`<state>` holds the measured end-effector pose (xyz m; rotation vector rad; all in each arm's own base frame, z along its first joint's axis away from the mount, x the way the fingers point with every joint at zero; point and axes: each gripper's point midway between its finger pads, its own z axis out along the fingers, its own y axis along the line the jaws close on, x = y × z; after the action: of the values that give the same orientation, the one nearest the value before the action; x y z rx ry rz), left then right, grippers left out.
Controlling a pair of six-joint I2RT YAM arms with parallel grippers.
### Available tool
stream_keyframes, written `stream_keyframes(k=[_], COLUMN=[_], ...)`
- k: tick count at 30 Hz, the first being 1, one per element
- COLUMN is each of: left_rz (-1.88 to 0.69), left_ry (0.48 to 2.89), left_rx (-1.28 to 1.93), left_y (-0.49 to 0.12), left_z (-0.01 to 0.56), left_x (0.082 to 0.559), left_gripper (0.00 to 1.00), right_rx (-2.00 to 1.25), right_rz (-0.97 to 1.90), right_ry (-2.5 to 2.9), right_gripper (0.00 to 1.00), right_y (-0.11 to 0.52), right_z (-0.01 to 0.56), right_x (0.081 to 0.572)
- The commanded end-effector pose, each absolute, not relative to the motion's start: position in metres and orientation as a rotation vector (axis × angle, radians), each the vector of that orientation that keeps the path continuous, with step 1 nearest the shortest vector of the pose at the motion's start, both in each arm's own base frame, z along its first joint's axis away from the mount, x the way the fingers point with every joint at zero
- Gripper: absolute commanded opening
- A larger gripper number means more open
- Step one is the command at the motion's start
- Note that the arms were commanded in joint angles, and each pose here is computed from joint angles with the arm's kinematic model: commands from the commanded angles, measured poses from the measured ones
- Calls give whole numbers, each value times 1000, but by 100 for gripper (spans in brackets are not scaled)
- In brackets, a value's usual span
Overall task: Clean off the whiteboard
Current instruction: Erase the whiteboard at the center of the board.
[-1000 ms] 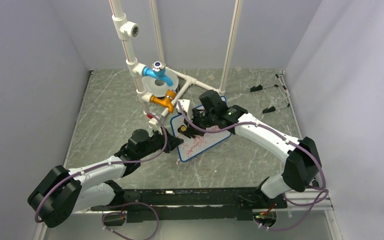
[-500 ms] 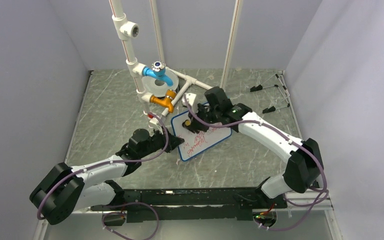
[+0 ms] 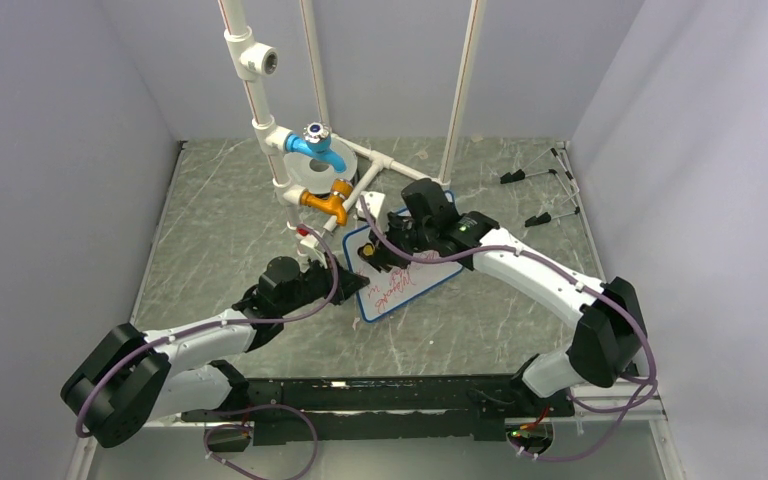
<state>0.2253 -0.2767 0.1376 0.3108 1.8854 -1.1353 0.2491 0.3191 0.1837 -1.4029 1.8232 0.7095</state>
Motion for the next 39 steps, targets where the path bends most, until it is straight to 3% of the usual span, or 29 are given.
stream_keyframes(k=[1, 6, 15, 24, 34, 39], left_rz=[-1247, -1257, -1249, -1249, -1235, -1214], left_ry=[1808, 1809, 1808, 1801, 1803, 1798], left_rx=[482, 497, 483, 492, 478, 481], left_y=[-296, -300, -296, -296, -294, -291], left_z=[154, 154, 153, 153, 154, 157], left_x=[202, 202, 201, 201, 202, 202], left_gripper=[0, 0, 0, 0, 0, 0], right_rx=[-1171, -1159, -1562, -1273, -1552, -1551], right_rz=[586, 567, 827, 665, 885, 833], right_ry=[1812, 1819, 1661, 1793, 1652, 1669], right_gripper=[0, 0, 0, 0, 0, 0], right_y=[304, 287, 331, 295, 320, 325], right_z=[211, 207, 189, 198, 191, 191], right_x=[304, 312, 233, 295, 236, 239])
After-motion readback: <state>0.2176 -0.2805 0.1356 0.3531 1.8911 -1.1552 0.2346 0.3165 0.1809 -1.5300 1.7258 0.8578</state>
